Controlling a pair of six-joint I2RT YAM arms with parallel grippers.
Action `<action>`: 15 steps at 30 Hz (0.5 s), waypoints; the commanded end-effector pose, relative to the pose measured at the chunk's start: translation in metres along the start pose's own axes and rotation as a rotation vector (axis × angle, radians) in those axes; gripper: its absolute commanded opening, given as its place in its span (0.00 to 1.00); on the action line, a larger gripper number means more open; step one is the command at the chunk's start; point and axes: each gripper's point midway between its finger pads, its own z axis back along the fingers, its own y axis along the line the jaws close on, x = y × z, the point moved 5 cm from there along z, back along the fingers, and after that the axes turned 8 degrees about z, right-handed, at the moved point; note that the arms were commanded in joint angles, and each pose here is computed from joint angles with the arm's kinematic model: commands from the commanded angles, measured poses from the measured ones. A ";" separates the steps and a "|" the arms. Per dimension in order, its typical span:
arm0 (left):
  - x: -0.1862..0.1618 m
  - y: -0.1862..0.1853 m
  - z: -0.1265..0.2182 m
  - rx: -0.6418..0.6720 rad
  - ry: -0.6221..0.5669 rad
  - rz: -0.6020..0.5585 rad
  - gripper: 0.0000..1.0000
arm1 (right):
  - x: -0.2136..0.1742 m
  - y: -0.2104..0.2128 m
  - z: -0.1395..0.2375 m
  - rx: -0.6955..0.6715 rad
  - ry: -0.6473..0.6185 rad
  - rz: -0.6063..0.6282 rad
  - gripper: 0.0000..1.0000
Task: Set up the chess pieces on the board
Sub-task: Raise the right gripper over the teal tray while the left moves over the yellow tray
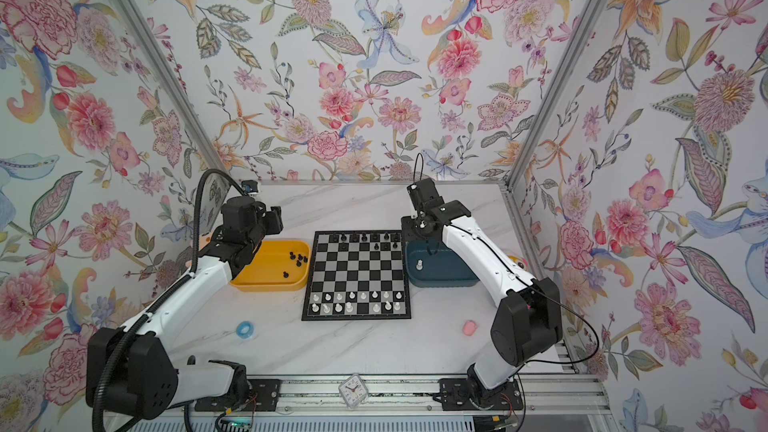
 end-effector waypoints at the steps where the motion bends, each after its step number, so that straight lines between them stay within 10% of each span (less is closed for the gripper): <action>1: -0.018 0.013 -0.007 0.070 0.189 -0.069 0.62 | 0.026 -0.001 0.015 0.044 -0.139 0.002 0.31; 15: -0.066 0.017 -0.028 0.013 0.462 -0.027 0.60 | 0.022 -0.040 -0.011 0.104 -0.162 -0.126 0.31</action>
